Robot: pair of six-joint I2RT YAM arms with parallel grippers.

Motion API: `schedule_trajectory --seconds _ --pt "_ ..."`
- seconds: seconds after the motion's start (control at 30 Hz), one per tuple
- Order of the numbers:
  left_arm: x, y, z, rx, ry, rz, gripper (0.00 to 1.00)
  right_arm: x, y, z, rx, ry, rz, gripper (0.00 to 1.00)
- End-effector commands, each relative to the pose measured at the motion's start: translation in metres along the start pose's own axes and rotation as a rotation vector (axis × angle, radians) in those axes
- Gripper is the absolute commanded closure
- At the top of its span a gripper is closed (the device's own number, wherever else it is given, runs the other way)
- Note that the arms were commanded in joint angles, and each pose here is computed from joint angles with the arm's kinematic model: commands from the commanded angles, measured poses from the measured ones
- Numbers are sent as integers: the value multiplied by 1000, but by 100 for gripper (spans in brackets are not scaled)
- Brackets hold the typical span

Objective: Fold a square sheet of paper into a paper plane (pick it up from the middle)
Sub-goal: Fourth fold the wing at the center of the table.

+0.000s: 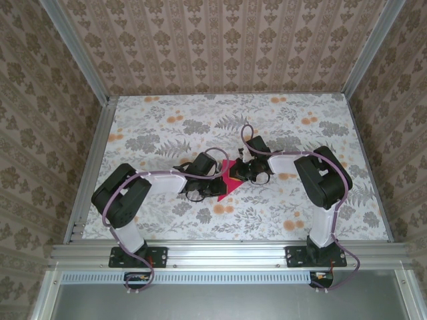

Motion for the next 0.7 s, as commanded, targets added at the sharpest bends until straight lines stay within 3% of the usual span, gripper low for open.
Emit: schedule_trajectory --seconds 0.0,0.67 --pt "4 7 -11 -6 52 41 87 16 -44 -10 67 21 -180 90" --pt "5 21 -53 -62 100 72 88 18 -52 -10 88 23 -200 90"
Point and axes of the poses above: each hand's point on the last joint's axis, 136 mm out from that joint toward the fingers, its own x axis out along the fingers, its own y axis along the line the jaws close on, z = x × y, the point moved 5 cm from there along -x, back along the fingers, and after that the axes turned 8 degrees about x, right-handed, at the moved point
